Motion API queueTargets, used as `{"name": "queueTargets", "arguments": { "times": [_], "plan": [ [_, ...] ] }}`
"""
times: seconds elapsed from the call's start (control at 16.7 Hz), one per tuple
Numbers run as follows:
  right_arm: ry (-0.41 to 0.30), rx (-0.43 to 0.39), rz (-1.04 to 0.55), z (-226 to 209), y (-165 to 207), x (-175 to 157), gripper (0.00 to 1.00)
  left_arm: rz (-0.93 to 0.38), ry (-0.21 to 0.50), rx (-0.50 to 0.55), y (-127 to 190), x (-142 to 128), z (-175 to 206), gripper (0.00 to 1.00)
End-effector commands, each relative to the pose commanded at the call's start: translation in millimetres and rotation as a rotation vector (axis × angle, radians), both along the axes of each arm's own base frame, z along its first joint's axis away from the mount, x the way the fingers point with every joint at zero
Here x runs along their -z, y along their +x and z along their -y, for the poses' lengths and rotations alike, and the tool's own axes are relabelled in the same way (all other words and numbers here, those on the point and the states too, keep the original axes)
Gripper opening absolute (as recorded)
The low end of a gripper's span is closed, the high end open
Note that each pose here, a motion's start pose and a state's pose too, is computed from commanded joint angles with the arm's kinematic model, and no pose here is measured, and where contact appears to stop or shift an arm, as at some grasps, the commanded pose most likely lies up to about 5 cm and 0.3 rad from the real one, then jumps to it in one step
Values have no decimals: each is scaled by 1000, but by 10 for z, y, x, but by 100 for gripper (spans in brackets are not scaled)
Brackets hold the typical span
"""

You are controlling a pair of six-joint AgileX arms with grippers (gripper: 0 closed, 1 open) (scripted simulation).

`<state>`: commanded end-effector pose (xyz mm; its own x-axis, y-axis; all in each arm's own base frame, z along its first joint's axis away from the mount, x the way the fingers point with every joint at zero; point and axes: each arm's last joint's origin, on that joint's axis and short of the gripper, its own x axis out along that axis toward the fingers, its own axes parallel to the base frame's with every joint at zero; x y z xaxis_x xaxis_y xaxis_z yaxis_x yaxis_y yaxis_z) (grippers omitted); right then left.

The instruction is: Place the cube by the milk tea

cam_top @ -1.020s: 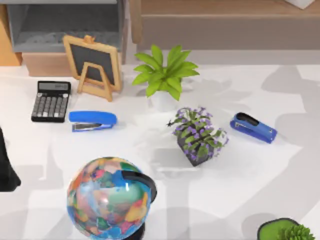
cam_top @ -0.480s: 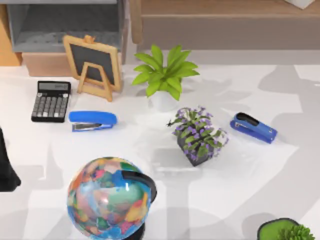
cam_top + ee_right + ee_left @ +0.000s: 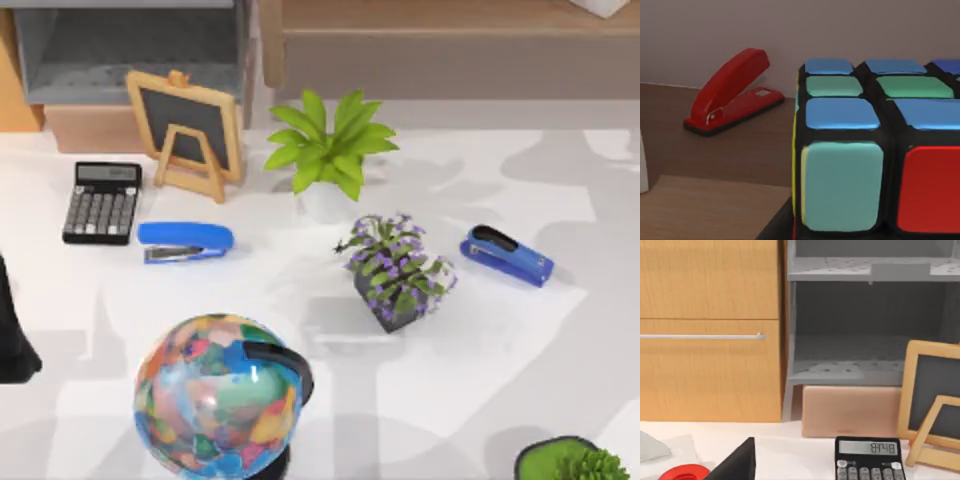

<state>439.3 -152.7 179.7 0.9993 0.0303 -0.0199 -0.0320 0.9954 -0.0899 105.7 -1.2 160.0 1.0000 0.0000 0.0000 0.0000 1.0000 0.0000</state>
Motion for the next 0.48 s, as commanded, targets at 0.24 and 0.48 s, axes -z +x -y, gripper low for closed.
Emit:
{"name": "queueTargets", "arguments": {
  "times": [0.24, 0.48],
  "plan": [
    [-88, -53, -43, 20, -7, -169, 0, 0, 0, 0, 0, 0, 0, 100],
    [-134, -96, -118, 25, -45, -420, 0, 0, 0, 0, 0, 0, 0, 100]
  ]
}}
